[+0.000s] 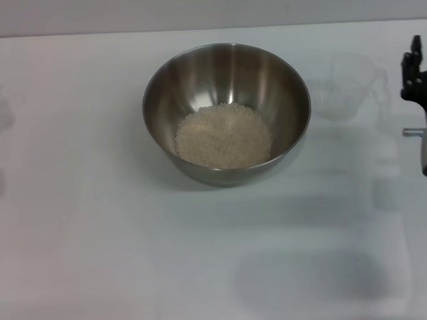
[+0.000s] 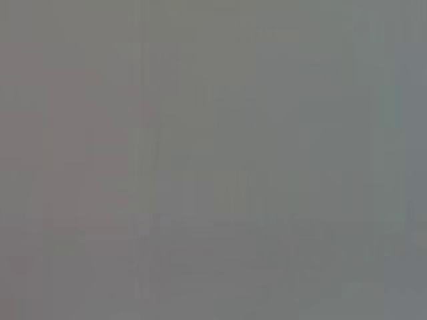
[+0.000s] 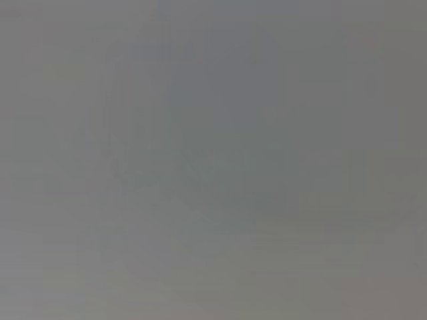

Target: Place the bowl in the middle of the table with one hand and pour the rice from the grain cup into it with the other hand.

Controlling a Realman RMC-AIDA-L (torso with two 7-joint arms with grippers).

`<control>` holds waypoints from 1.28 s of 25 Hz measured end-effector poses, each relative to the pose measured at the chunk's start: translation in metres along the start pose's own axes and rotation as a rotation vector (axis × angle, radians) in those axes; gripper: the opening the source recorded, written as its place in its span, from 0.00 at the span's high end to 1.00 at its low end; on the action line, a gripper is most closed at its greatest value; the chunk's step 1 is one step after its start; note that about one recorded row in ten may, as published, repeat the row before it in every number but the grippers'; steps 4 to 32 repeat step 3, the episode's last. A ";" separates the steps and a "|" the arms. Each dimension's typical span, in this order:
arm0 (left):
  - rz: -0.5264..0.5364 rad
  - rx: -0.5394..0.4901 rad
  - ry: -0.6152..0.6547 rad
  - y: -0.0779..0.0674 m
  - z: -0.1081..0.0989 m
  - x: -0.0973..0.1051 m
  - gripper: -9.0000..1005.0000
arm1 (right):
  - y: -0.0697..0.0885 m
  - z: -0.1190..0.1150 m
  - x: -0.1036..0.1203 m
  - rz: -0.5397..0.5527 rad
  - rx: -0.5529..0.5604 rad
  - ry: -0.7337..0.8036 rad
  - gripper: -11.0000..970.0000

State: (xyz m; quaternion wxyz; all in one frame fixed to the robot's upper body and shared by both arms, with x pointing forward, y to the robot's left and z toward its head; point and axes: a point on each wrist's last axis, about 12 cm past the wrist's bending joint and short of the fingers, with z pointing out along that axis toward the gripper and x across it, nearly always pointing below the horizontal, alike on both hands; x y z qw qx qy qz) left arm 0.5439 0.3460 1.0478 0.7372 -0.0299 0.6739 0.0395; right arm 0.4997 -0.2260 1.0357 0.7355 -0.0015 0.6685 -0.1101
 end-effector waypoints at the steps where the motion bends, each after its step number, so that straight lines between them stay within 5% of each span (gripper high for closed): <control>1: 0.000 -0.009 -0.001 0.004 -0.005 0.002 0.80 | 0.002 0.003 -0.001 0.000 -0.009 0.001 0.45; 32: -0.003 -0.026 0.002 0.010 -0.015 0.004 0.80 | 0.006 0.007 -0.003 -0.001 -0.026 -0.007 0.45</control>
